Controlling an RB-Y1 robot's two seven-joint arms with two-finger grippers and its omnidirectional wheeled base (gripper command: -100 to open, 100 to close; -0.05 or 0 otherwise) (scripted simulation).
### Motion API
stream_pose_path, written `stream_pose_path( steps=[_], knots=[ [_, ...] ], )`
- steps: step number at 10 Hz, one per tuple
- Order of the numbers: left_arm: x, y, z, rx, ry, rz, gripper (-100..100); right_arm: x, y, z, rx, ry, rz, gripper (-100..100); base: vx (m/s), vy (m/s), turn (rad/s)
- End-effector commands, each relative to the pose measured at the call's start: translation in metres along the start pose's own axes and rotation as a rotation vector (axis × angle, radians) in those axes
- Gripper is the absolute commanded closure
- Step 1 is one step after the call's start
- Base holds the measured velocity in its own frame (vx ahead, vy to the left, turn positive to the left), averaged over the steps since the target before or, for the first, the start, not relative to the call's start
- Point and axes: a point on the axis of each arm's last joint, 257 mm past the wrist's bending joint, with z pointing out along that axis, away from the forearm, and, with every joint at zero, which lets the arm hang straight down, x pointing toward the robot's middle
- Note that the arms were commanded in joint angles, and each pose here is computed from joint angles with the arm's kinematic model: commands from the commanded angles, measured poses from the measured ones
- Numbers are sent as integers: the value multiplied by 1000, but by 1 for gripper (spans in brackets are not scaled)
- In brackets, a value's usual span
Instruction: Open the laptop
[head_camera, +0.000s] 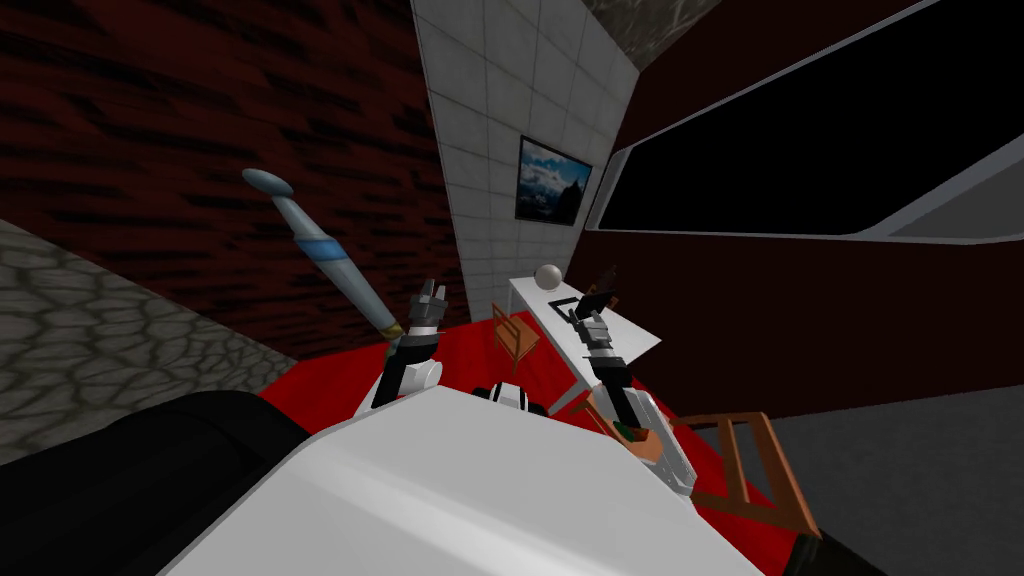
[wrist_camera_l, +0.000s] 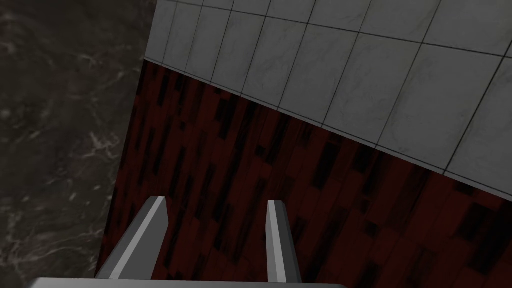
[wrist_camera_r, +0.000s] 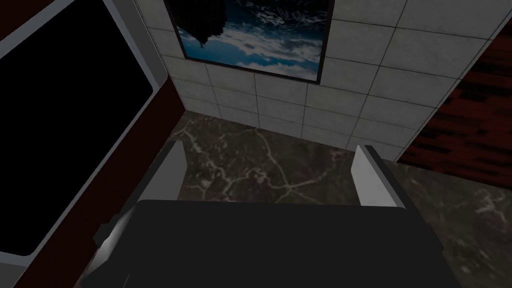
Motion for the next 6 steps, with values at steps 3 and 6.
stream_pose_path(
  steps=[3,6],
  knots=[
    [0,0,0,0,0,0,0,33,-36,1,13,109,-324,-100,61,5,143],
    [0,0,0,0,0,0,0,53,-70,-3,21,187,-522,-100,54,-23,109]
  ],
)
